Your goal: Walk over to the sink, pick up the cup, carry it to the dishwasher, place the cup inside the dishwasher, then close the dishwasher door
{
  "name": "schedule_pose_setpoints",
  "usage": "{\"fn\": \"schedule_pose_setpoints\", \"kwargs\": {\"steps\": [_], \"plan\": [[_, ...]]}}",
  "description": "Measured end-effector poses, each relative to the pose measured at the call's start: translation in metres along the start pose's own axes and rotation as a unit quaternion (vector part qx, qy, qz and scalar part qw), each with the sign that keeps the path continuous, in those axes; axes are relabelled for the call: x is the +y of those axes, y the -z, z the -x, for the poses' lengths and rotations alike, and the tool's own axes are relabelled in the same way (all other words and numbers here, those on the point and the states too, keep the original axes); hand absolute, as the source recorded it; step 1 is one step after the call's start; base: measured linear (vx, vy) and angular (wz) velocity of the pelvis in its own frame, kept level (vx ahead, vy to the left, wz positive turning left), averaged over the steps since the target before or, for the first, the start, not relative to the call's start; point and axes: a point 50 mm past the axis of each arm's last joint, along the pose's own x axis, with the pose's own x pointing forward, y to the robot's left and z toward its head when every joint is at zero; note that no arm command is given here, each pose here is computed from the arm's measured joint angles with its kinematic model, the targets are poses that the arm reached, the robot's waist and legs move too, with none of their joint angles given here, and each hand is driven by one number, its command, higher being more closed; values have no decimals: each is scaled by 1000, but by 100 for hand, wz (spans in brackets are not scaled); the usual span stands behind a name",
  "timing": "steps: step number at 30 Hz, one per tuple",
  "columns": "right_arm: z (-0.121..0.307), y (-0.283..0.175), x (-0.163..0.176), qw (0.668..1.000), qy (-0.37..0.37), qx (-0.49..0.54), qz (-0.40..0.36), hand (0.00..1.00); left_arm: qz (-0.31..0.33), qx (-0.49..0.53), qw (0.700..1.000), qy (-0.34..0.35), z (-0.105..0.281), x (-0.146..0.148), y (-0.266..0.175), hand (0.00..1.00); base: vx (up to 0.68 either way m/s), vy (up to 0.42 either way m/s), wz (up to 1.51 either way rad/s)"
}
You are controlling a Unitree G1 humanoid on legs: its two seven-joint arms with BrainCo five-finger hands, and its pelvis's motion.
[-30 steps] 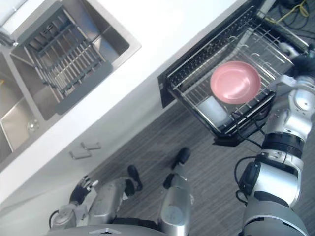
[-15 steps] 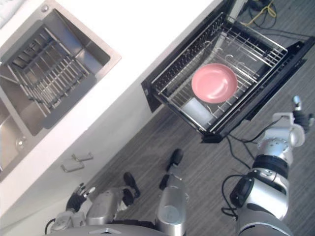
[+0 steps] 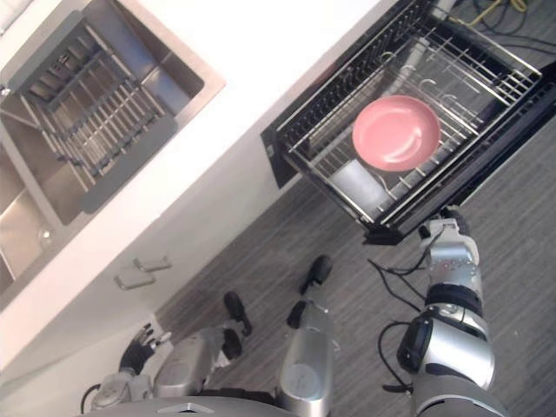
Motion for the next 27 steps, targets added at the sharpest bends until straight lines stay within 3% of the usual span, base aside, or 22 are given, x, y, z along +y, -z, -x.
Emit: {"fn": "schedule_pose_setpoints", "kwargs": {"steps": [4,9,12,18,19,24,27], "plan": [[-2,-10,22,994,-28,-16,107,100,-1,-4,1000,8,-1,-4,-4,0,-66,-16,27],[-4,-29,83,959,-84,-41,268,100,-9,-13,999,32,-7,-15,-13,0,-91,-29,21],[-1,-43,120,938,-103,-72,323,100,2,-20,999,46,-9,-22,-18,0,-40,-61,31],[2,-57,142,902,-85,-102,410,100,27,-27,998,58,-11,-26,-21,0,-6,-46,34],[6,-50,162,895,-110,-106,420,0,25,-31,997,72,-11,-29,-23,0,-27,-31,19],[11,-41,183,857,-133,-132,480,0,28,-31,993,109,-11,-37,-24,0,7,-46,20],[16,-48,195,814,-148,-164,537,0,36,-31,992,117,-11,-37,-24,0,29,-71,9]]}}
